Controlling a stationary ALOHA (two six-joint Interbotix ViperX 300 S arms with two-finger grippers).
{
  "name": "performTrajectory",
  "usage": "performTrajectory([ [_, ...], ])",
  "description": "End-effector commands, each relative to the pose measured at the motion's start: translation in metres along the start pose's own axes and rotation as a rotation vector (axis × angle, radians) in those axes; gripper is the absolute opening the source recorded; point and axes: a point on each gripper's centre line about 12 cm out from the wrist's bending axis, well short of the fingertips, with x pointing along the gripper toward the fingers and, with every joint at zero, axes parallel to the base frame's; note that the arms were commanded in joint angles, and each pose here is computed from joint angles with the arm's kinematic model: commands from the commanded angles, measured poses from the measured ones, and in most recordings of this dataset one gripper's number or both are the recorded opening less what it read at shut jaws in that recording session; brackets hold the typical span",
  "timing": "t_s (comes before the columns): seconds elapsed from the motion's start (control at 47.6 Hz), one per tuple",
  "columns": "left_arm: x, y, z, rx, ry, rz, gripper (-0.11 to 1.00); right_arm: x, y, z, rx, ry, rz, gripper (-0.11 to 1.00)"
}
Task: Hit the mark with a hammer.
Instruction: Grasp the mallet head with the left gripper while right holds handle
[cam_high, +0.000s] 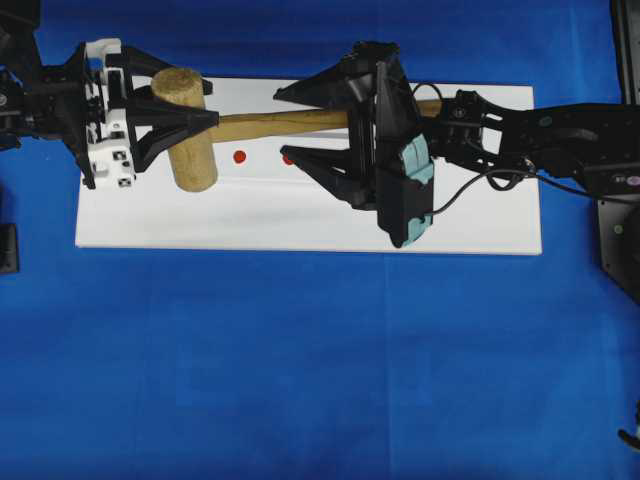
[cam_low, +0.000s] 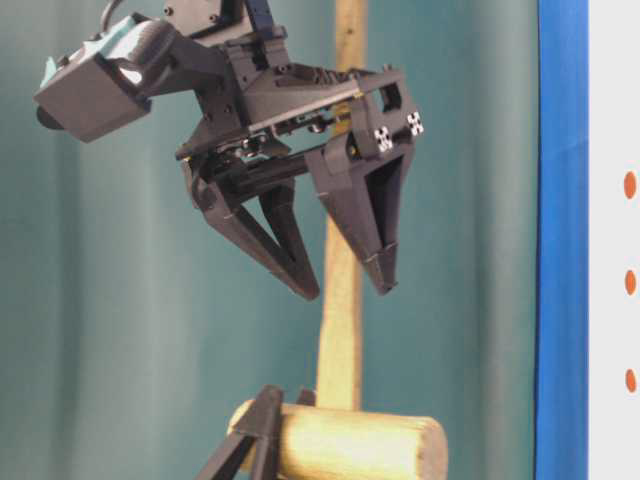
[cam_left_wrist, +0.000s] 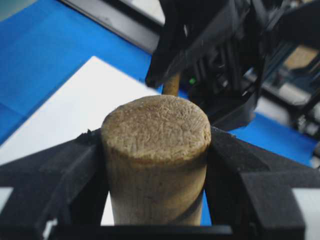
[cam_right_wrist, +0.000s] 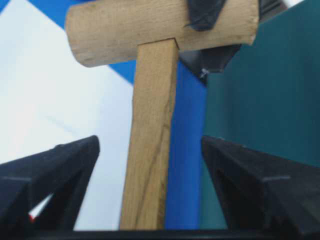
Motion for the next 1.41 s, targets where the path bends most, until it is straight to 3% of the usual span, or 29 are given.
performTrajectory([
  [0.0,-0.001,-0.004,0.010,0.073,-0.028,-0.009,0.45,-0.010,-0.011,0.017,0.060,-0.027,-0.005,0.93],
  [0.21,-0.002,-0.006,0.005,0.388,0.010,-0.012,0.45,-0.020,-0.013,0.021,0.284,0.005,0.036,0.91],
  [0.315,-0.002,-0.010,0.004,0.504,0.020,-0.024,0.45,-0.021,-0.012,0.020,0.354,0.017,0.046,0.91],
  [0.357,-0.002,-0.012,0.004,0.529,0.019,-0.031,0.46,-0.021,-0.012,0.020,0.371,0.019,0.047,0.91],
  [0.756,-0.003,-0.013,0.005,0.540,0.011,-0.036,0.45,-0.005,-0.005,0.002,0.473,0.085,0.056,0.91],
  [0.925,-0.002,-0.013,0.006,0.538,0.010,-0.035,0.45,0.006,0.004,-0.007,0.485,0.119,0.067,0.90],
  [1.177,-0.003,-0.015,0.005,0.540,0.007,-0.041,0.45,0.009,0.001,-0.009,0.499,0.113,0.035,0.85],
  [1.282,-0.002,-0.017,0.006,0.539,0.002,-0.047,0.45,0.009,0.002,-0.011,0.495,0.116,0.035,0.68],
  [1.387,-0.002,-0.021,0.008,0.541,-0.007,-0.060,0.45,0.008,0.003,-0.012,0.494,0.120,0.037,0.37],
])
